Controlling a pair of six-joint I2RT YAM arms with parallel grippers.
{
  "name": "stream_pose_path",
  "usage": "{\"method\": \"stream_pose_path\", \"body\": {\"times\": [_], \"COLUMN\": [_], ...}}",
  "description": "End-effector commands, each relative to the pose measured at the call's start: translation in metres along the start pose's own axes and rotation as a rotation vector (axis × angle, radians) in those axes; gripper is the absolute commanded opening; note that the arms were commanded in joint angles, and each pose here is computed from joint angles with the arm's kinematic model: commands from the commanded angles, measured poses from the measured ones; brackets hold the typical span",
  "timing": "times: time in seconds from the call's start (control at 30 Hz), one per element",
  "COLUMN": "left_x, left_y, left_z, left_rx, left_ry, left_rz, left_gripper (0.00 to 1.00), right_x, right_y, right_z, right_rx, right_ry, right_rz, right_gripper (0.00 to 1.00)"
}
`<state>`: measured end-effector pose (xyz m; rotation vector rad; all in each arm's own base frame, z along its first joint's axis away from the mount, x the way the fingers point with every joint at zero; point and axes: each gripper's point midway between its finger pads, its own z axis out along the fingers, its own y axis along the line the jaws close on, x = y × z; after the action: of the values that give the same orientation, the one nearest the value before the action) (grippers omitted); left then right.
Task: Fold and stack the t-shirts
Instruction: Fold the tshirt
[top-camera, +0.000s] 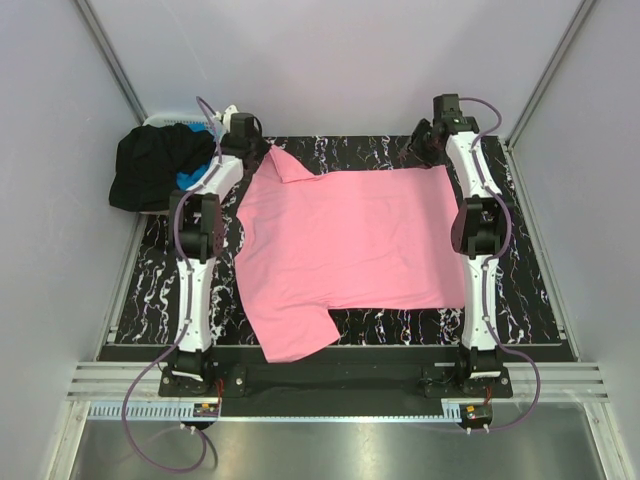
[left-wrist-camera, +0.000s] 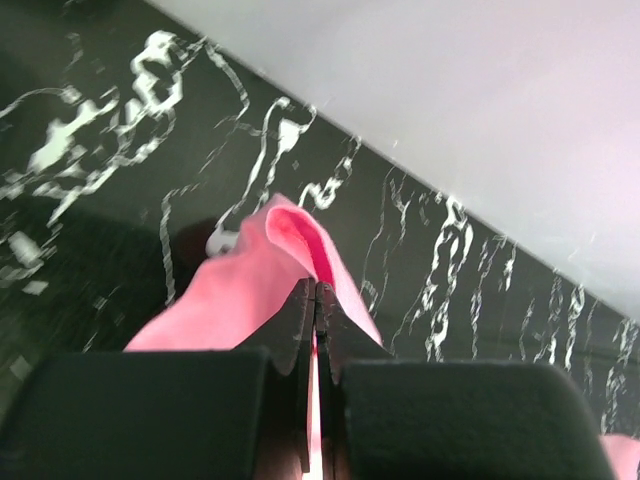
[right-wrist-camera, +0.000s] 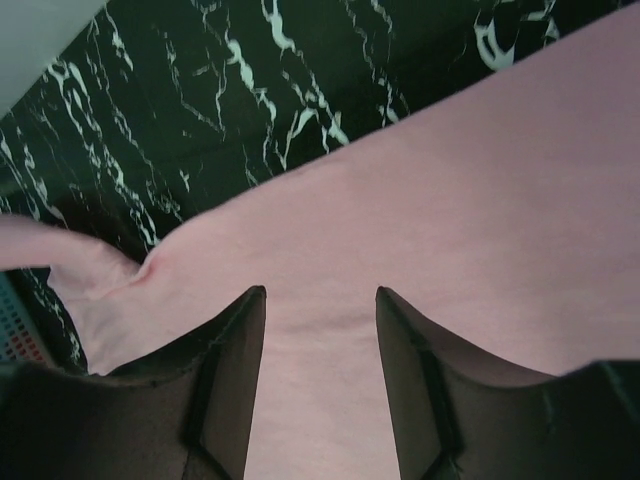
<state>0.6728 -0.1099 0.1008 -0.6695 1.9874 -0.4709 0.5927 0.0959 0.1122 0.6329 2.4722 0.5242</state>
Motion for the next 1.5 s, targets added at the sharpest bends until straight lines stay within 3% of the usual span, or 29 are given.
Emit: {"method": "stream_pose_path", "body": {"times": [0.0, 0.33, 0.6, 0.87, 1.13, 1.47], "left_x": [-0.048, -0.024, 0.011, 0.013, 0.014, 0.017], "left_y": [-0.03, -0.037, -0.046, -0.056, -0.064, -0.073], "left_z": [-0.046, -0.094, -0.112, -0.122, -0.13, -0.134], "left_rx": [0.025, 0.026, 0.059, 0.078, 0.091, 0.102], "left_ry": [-0.079, 0.041, 0.146, 0.156, 0.161, 0.168], "left_rz": [0.036, 0.068, 0.1, 0.11, 0.109, 0.106], "left_gripper": [0.0, 0.0, 0.0, 0.0, 0.0, 0.0], "right_x": [-0.013, -0.016, -0.075, -0.105, -0.113, -0.11], "right_y": [-0.029, -0.075, -0.084, -0.107, -0.118, -0.117], "right_z": [0.016, 0.031, 0.022, 0.02, 0.031, 0.038], "right_rx": [0.077, 0.234, 0.236, 0.336, 0.325, 0.218], "right_ry": [-0.02, -0.048, -0.24, -0.357, -0.363, -0.311], "right_rz": [0.073, 0.133, 0.022, -0.085, -0.152, -0.098], "right_gripper": [0.55, 0.51, 0.53, 0.53, 0.53, 0.53]}}
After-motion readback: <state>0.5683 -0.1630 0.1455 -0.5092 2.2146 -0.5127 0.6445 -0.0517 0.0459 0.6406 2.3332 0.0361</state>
